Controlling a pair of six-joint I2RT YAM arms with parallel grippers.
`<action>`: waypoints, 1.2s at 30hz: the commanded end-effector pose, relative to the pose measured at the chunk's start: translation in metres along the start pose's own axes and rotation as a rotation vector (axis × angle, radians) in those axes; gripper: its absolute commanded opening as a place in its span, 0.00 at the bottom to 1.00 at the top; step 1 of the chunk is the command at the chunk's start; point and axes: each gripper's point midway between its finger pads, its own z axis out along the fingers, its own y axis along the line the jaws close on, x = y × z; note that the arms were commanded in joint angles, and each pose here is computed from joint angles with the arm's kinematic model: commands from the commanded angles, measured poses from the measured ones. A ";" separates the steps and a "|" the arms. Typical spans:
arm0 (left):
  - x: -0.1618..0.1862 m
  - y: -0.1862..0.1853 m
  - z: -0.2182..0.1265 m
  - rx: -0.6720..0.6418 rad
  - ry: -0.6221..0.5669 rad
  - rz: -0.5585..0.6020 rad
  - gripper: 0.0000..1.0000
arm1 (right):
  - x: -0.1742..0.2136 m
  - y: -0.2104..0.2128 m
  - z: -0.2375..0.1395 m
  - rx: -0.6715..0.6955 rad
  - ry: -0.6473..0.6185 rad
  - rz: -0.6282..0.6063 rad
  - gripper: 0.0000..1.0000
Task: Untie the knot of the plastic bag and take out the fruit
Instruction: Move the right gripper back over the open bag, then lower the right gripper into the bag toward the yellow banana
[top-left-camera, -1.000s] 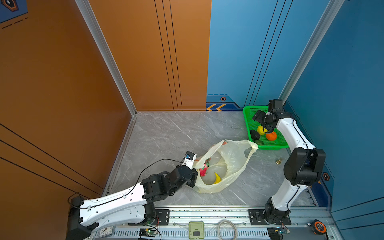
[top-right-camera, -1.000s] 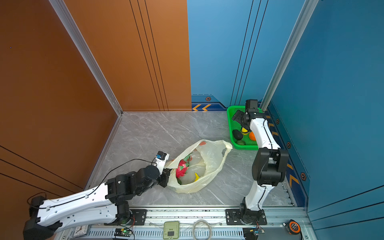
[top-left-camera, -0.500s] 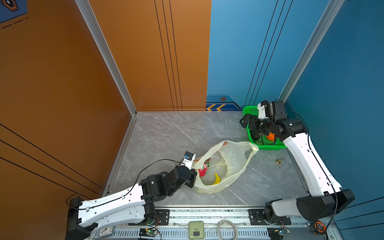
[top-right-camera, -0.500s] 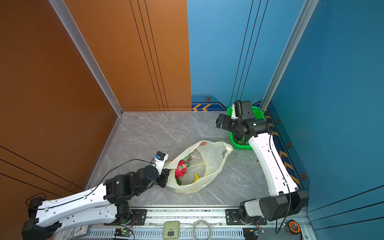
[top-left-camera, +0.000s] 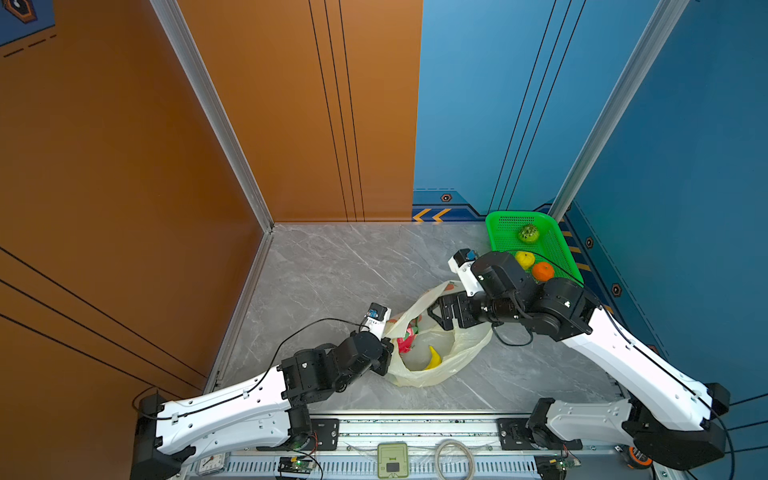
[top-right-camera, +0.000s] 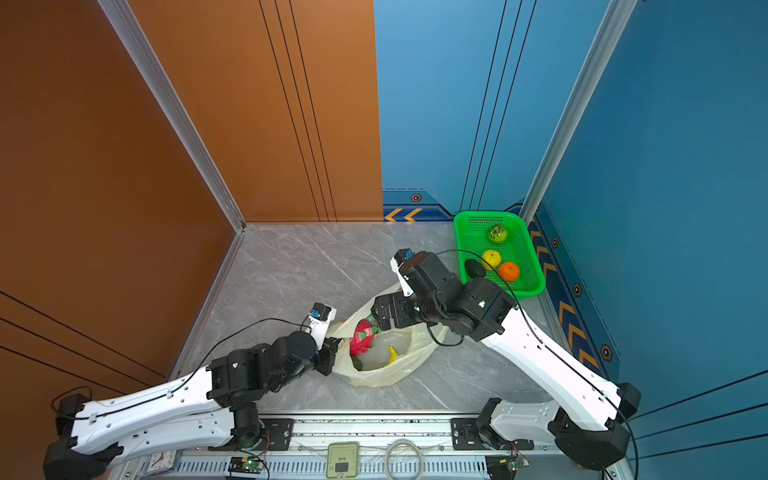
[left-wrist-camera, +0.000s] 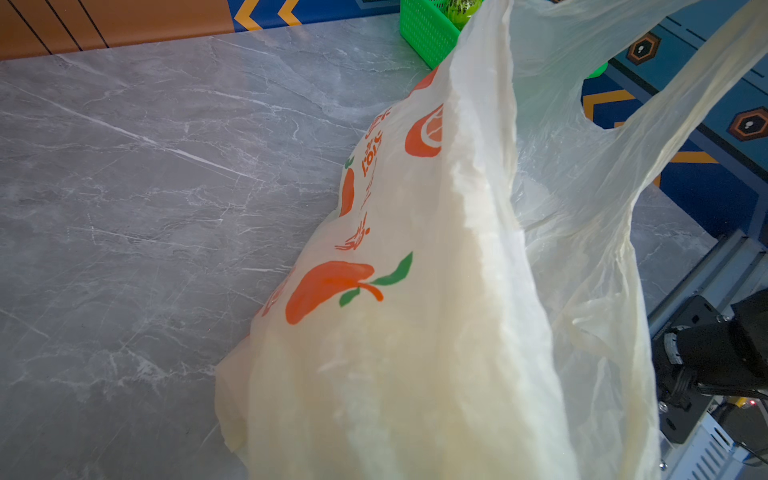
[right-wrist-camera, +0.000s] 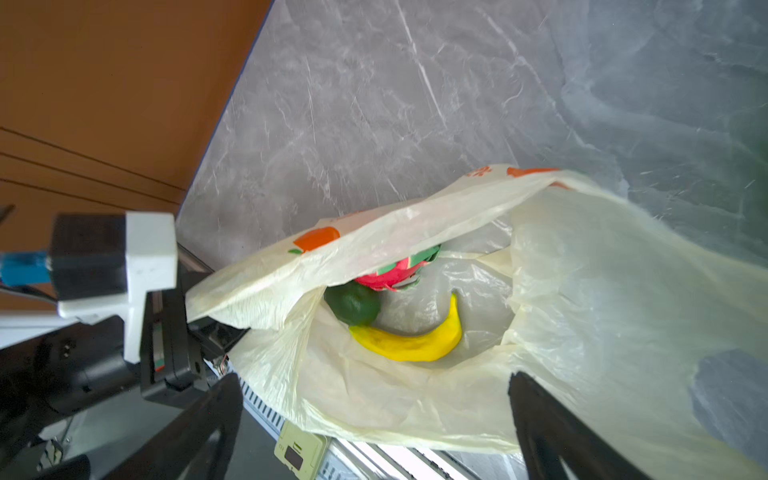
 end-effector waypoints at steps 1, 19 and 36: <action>-0.007 0.004 -0.005 -0.018 -0.019 0.008 0.00 | 0.026 0.002 0.017 0.023 0.052 -0.025 1.00; 0.000 0.007 -0.005 -0.023 -0.012 -0.001 0.00 | 0.087 -0.019 0.129 0.165 0.301 -0.194 1.00; 0.017 0.018 -0.002 -0.056 0.022 -0.015 0.00 | 0.197 -0.004 0.151 0.128 0.423 -0.178 1.00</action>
